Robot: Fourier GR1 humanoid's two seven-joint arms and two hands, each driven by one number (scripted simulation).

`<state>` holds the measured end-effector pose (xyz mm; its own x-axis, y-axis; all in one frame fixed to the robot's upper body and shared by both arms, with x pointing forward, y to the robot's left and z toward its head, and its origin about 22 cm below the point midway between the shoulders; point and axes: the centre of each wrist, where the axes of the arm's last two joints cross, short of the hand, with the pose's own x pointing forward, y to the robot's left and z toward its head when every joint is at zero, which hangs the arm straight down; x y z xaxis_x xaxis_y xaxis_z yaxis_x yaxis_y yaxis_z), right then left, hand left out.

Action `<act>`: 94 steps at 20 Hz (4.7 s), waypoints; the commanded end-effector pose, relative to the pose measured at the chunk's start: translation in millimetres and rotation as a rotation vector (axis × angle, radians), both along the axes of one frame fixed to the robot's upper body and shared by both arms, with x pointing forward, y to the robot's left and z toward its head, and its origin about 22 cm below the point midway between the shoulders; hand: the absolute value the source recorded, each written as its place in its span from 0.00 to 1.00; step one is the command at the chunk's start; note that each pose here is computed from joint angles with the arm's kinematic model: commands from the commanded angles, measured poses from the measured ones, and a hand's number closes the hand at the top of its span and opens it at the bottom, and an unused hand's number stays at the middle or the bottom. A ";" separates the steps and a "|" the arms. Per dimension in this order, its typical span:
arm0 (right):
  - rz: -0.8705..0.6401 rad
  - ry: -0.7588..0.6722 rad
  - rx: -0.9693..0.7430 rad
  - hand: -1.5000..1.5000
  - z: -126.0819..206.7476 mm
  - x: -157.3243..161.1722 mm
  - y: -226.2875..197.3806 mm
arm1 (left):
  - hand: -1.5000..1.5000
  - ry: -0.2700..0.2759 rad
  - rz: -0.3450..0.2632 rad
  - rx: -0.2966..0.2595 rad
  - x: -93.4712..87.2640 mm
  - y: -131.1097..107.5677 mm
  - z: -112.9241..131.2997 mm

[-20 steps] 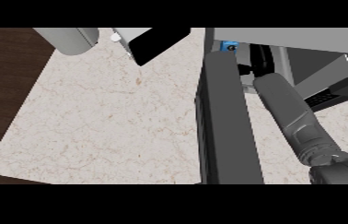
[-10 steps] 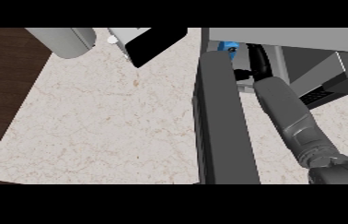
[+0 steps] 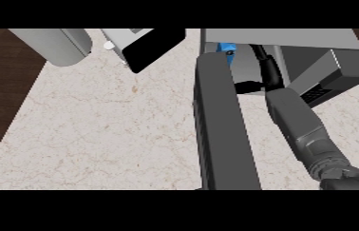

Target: Pick up the milk, place it into the microwave and close the microwave

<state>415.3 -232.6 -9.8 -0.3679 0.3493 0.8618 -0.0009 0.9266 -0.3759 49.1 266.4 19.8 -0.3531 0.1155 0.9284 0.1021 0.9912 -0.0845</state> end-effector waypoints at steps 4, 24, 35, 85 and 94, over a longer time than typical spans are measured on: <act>0.084 0.043 0.091 0.00 -38.9 -27.0 -2.1 | 0.00 0.021 -0.044 0.023 15.2 -25.7 -4.2; 0.177 0.081 0.246 0.00 -100.5 -124.5 -77.3 | 1.00 0.114 -0.279 0.154 90.5 -93.2 5.0; 0.083 0.043 0.181 0.00 -69.8 -185.9 -120.9 | 1.00 0.164 -0.406 0.341 162.8 -149.1 -12.6; 0.453 -0.170 0.197 0.00 109.0 -163.0 -153.2 | 1.00 0.143 -0.161 0.144 279.3 -253.9 9.0; 0.449 -0.179 0.165 0.00 132.3 -155.4 -163.8 | 1.00 0.103 -0.120 0.072 306.2 -251.5 28.8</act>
<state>255.6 -392.9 113.1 -0.5879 -0.0110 0.8089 -0.3555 0.9017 -0.2461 335.8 15.9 26.6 -0.1898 0.0458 0.9807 0.2440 0.9698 0.0020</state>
